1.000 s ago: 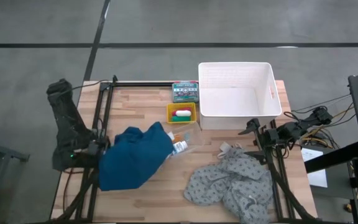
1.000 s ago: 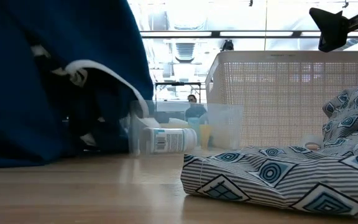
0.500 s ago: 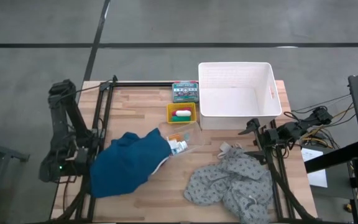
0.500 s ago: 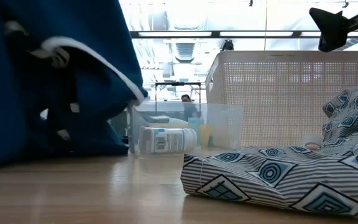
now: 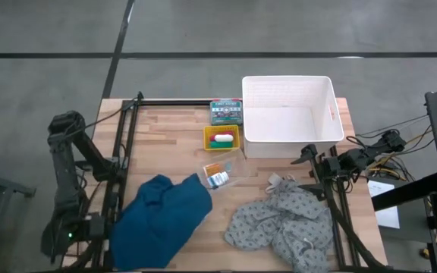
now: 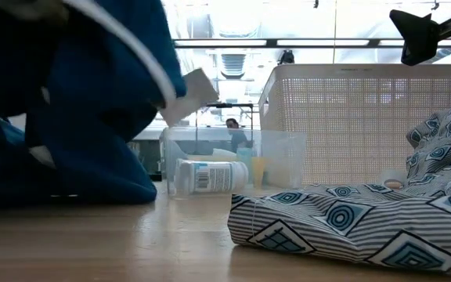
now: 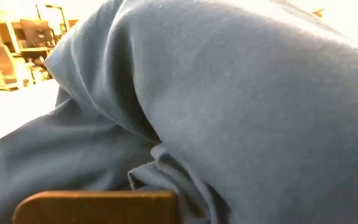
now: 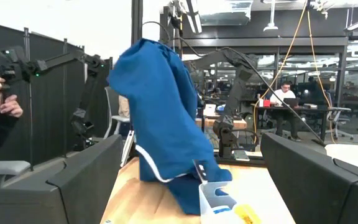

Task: Pick & Place Medicine items
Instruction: Put the blue patient gown into the white bin

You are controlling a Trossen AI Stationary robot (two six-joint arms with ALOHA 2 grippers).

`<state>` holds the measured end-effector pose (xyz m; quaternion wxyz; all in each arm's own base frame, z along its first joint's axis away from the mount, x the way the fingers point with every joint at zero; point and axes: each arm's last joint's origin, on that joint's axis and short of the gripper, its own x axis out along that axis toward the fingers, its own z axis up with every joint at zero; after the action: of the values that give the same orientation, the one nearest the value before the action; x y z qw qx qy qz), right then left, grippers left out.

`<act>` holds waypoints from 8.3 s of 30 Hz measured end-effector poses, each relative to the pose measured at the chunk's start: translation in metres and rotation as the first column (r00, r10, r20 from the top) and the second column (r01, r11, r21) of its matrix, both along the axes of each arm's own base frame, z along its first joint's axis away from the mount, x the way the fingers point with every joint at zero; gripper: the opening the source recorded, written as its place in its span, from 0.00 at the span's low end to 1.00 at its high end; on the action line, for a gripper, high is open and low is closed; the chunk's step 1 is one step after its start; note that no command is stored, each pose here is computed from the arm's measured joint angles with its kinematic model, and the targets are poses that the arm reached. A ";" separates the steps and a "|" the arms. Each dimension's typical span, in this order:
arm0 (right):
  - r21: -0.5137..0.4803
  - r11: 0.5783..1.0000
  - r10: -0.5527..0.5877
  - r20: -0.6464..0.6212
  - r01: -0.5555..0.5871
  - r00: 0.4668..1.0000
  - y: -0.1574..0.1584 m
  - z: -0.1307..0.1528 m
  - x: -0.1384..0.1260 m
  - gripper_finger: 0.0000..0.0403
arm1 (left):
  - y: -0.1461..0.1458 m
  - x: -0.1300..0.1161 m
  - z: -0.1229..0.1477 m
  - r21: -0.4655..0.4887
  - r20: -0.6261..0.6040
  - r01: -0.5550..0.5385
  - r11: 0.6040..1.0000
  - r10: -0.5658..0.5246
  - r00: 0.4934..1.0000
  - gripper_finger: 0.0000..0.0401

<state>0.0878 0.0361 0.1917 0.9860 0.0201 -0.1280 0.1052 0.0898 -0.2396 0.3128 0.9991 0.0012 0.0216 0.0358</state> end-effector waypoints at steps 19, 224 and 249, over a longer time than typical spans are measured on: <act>0.000 1.000 0.000 0.000 0.000 1.000 0.000 0.000 0.000 0.94 | 0.042 0.121 0.009 -0.124 -0.073 -0.081 0.989 0.072 0.995 0.11; -0.011 1.000 0.007 -0.019 -0.008 1.000 0.000 -0.002 0.000 0.94 | 0.467 0.397 -0.072 0.000 -0.445 0.014 1.000 -0.012 0.896 0.42; -0.012 1.000 0.007 -0.019 -0.007 1.000 0.000 -0.002 0.000 0.94 | 0.441 0.378 0.016 0.103 -0.252 0.107 0.989 -0.078 0.965 0.77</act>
<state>0.0882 0.0365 0.1896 0.9869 0.0157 -0.1178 0.1091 0.4676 0.2012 0.3286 0.9875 0.0647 0.1435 -0.0104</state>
